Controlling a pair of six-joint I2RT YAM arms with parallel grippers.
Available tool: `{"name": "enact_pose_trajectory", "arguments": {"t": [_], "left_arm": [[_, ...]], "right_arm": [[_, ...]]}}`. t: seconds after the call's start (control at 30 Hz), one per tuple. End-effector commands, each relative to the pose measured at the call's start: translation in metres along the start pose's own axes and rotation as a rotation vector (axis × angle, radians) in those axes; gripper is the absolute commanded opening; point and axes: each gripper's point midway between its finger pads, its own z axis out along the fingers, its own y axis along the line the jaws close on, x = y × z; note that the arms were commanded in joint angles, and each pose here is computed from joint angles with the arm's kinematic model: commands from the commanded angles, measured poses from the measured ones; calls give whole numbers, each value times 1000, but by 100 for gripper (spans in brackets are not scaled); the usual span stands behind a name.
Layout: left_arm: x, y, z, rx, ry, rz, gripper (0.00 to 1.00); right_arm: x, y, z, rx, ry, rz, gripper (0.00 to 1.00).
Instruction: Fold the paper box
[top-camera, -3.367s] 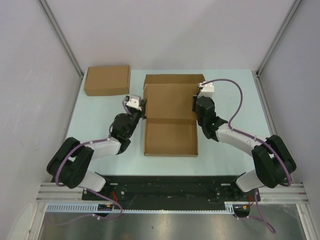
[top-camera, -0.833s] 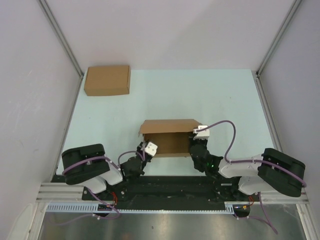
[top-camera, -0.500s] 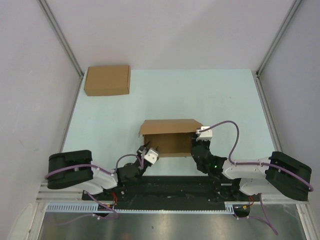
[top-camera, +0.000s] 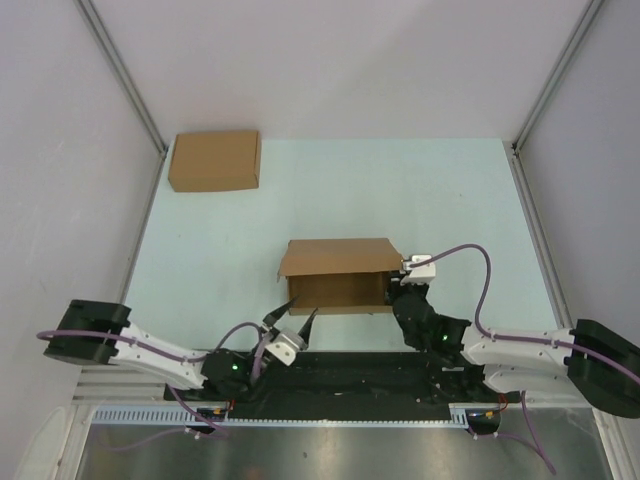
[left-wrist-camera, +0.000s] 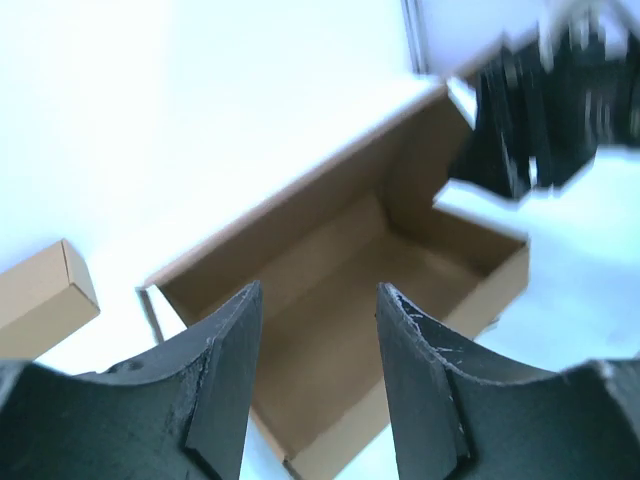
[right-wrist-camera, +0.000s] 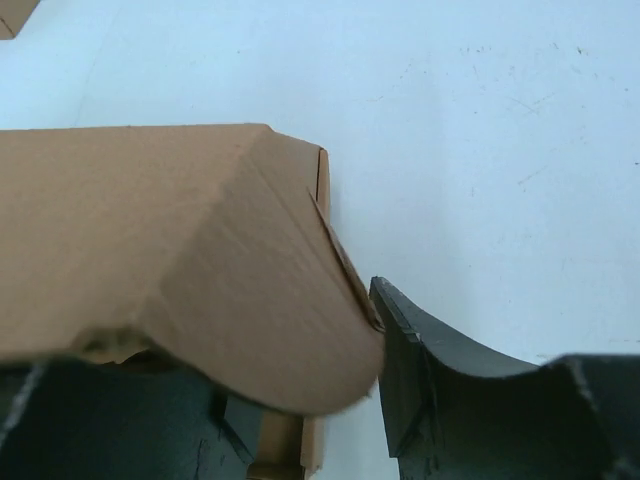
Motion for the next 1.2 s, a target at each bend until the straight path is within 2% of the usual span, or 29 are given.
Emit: {"name": "enact_pose_trajectory", "arguments": {"t": [0.0,0.3,0.43,0.6,0.73,1.03,1.17], "left_arm": [[-59,44,0,-170,-75,-296,54],[-106,43,3,-78,-62,-404,52],[-125,67,1,-100,-95,-473,52],[-116,100,-3,-229,-131,-406,54],[-104,100,2,-259,-103,-370,55],[-82,113,10,-305,-56,-435,59],[-75,115,13,-307,-44,-458,59]], "right_arm": [[-2,-3,-8,-15,16,34,48],[-5,-7,-17,-31,24,40,51],[-15,-6,-28,-60,11,50,54],[-44,1,-47,-139,-4,109,59],[-64,7,-64,-206,-7,130,62],[-163,-2,-100,-337,-101,305,64],[-191,-5,-106,-360,-140,337,69]]}}
